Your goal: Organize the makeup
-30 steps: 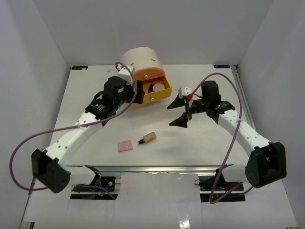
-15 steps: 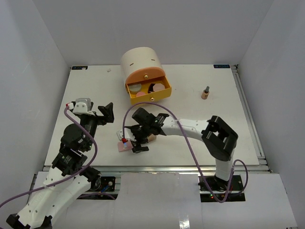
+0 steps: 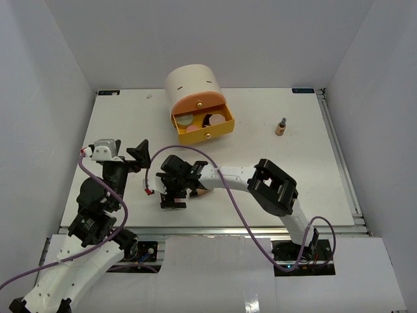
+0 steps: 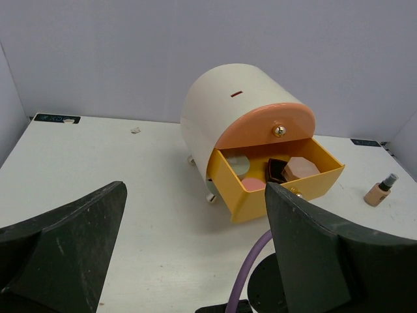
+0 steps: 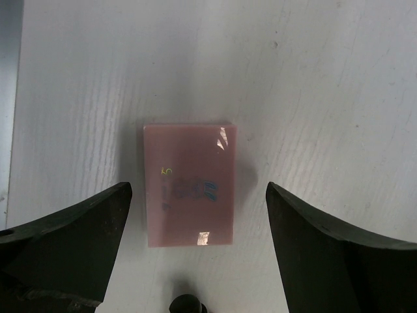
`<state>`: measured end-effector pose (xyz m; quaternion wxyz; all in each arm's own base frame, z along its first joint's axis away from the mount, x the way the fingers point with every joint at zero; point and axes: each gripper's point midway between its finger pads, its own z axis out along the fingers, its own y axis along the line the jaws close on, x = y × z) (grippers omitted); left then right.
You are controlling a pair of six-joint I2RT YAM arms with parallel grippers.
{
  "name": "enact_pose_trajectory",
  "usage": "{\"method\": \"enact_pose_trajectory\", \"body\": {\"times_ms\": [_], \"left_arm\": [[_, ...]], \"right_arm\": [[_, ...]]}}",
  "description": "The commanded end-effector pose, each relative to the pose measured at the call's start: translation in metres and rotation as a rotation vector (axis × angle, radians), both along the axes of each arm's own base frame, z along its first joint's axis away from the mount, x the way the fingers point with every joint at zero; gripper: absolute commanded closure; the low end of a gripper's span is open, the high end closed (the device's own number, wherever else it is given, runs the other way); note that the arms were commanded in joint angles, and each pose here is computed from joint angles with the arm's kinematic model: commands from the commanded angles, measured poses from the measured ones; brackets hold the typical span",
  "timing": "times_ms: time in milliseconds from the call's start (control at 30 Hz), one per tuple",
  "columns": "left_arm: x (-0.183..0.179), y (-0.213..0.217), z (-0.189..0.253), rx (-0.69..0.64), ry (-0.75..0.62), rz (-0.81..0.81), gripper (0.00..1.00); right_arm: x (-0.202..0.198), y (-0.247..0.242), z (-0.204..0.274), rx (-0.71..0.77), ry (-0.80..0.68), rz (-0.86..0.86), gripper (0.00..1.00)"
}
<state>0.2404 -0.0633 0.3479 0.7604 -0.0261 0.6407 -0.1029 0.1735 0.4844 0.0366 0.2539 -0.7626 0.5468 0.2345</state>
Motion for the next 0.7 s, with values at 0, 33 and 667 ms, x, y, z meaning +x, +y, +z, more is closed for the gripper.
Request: {"method": "enact_pose_trajectory", "body": {"times_ms": [0, 33, 667], "left_arm": [[-0.003, 0.001, 0.006, -0.004, -0.026, -0.008, 0.02], [-0.004, 0.001, 0.006, -0.005, -0.027, -0.009, 0.02], [-0.001, -0.002, 0.001, 0.005, -0.016, -0.014, 0.02]], "right_arm": [[0.006, 0.015, 0.004, 0.027, -0.011, -0.033, 0.1], [0.006, 0.015, 0.002, 0.025, -0.008, -0.032, 0.1], [-0.013, 0.008, -0.006, -0.003, 0.129, 0.037, 0.35]]}}
